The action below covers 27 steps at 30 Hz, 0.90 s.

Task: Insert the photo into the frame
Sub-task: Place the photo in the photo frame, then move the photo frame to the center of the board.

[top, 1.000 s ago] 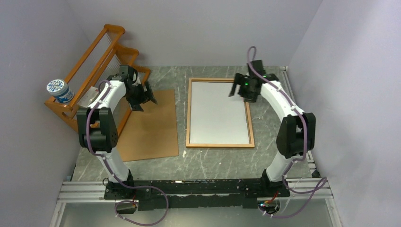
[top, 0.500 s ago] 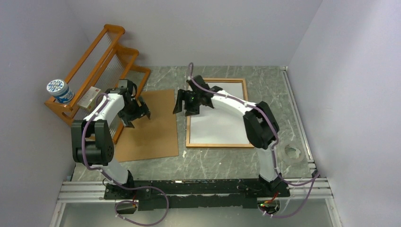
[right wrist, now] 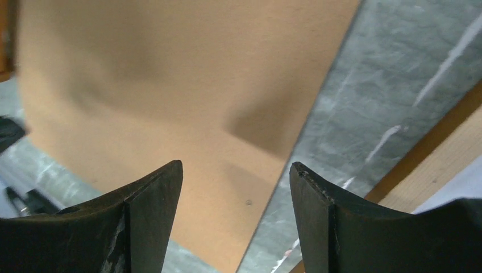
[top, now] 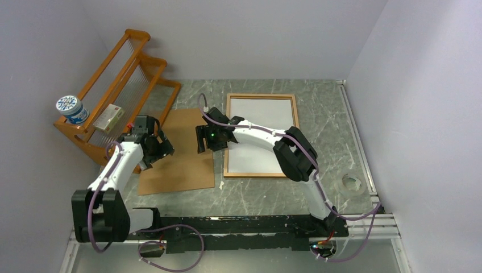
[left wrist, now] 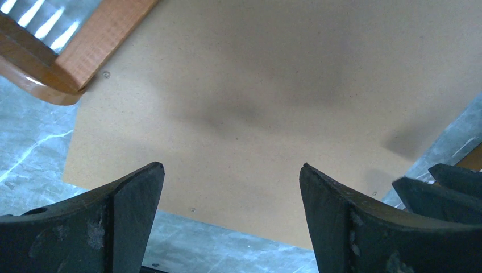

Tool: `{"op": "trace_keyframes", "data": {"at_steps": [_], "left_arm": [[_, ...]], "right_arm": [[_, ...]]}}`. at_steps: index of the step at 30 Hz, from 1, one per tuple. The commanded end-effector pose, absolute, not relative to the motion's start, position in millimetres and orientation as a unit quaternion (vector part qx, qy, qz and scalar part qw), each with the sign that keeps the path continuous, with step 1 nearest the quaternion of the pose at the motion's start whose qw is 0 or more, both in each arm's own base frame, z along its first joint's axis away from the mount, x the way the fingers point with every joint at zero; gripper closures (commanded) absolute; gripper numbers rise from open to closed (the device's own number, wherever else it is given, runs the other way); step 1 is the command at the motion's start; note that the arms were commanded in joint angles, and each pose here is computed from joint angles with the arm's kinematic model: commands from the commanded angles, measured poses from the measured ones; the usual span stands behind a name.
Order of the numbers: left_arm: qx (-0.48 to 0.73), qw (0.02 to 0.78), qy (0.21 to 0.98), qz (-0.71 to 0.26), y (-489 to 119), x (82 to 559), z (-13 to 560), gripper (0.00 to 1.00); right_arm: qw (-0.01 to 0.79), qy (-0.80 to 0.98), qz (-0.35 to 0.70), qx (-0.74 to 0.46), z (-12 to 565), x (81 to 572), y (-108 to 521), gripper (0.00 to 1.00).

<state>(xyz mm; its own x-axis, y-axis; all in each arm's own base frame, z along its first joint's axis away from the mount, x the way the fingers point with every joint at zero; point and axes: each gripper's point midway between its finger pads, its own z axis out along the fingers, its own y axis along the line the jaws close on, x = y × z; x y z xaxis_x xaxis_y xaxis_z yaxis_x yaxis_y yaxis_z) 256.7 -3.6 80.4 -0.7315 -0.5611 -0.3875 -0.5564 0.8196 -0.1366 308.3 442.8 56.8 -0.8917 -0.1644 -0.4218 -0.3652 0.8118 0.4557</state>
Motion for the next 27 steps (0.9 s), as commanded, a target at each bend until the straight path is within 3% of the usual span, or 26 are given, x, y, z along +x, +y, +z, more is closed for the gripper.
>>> {"op": "trace_keyframes", "data": {"at_steps": [1,16,23,27], "left_arm": [[-0.329,0.265,0.906,0.008,8,262,88,0.06],[-0.443,0.274,0.849,0.093,41,211,65,0.06],[-0.447,0.237,0.859,0.078,30,209,51,0.06],[-0.449,0.232,0.860,0.068,26,210,46,0.06]], "right_arm": [[0.225,0.943,0.186,-0.160,41,321,428,0.27],[0.250,0.932,0.105,-0.242,29,321,413,0.24],[0.246,0.924,0.047,-0.288,24,313,399,0.27],[0.241,0.904,-0.004,-0.353,11,299,397,0.23]]}}
